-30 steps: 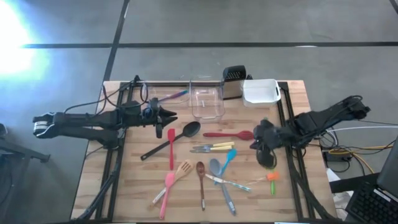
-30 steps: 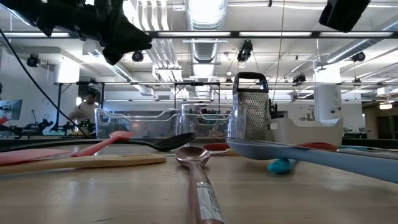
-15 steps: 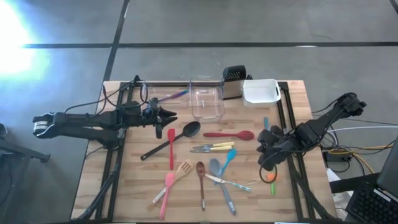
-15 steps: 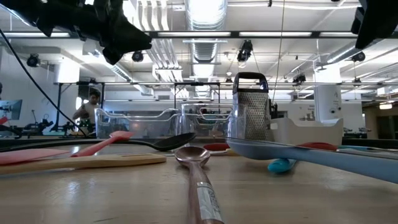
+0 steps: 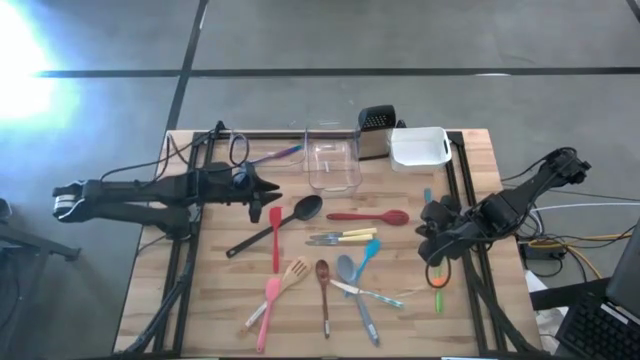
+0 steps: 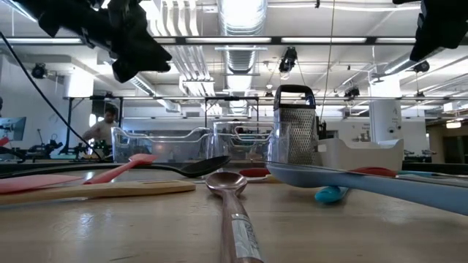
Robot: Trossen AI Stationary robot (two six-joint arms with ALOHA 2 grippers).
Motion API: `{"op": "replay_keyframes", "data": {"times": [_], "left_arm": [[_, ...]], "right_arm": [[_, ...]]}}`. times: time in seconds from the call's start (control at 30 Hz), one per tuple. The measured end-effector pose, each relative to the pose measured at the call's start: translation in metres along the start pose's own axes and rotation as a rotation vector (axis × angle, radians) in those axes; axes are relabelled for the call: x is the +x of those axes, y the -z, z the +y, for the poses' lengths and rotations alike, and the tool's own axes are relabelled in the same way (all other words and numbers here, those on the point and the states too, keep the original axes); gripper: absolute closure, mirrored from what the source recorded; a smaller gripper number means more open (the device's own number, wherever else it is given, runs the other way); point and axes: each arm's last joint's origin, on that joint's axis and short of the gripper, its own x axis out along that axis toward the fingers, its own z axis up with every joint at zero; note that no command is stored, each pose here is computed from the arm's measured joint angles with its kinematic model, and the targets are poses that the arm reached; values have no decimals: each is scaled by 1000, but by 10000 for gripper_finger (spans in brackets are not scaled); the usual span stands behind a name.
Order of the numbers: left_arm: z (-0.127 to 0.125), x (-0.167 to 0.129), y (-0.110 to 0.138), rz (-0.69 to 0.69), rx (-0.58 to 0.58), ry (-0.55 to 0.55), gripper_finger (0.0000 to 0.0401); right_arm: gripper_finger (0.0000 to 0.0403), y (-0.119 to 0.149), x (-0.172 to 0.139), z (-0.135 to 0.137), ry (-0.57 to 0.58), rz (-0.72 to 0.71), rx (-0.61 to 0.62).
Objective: Pick & Place Kitchen Items
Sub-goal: Put the red spatula into the white bin
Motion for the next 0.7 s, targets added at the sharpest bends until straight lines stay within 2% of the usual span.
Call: {"op": "replay_keyframes", "data": {"times": [0.17, 0.27, 0.47, 0.63, 0.7], "left_arm": [[-2, -5, -4, 105, -33, -38, 188], [-5, -7, -2, 159, 40, 0, 167], [-17, -8, 7, 225, 300, 142, 164], [-24, -5, 12, 261, 354, 177, 165], [-27, -3, 15, 279, 417, 196, 165]], "right_arm": [[394, 1, -2, -5, 35, -14, -22], [394, 0, -2, -6, 57, -32, -33], [394, 0, -2, -6, 62, -40, -45], [394, 0, -2, -6, 69, -53, -46], [394, 0, -2, -6, 70, -54, -46]]}}
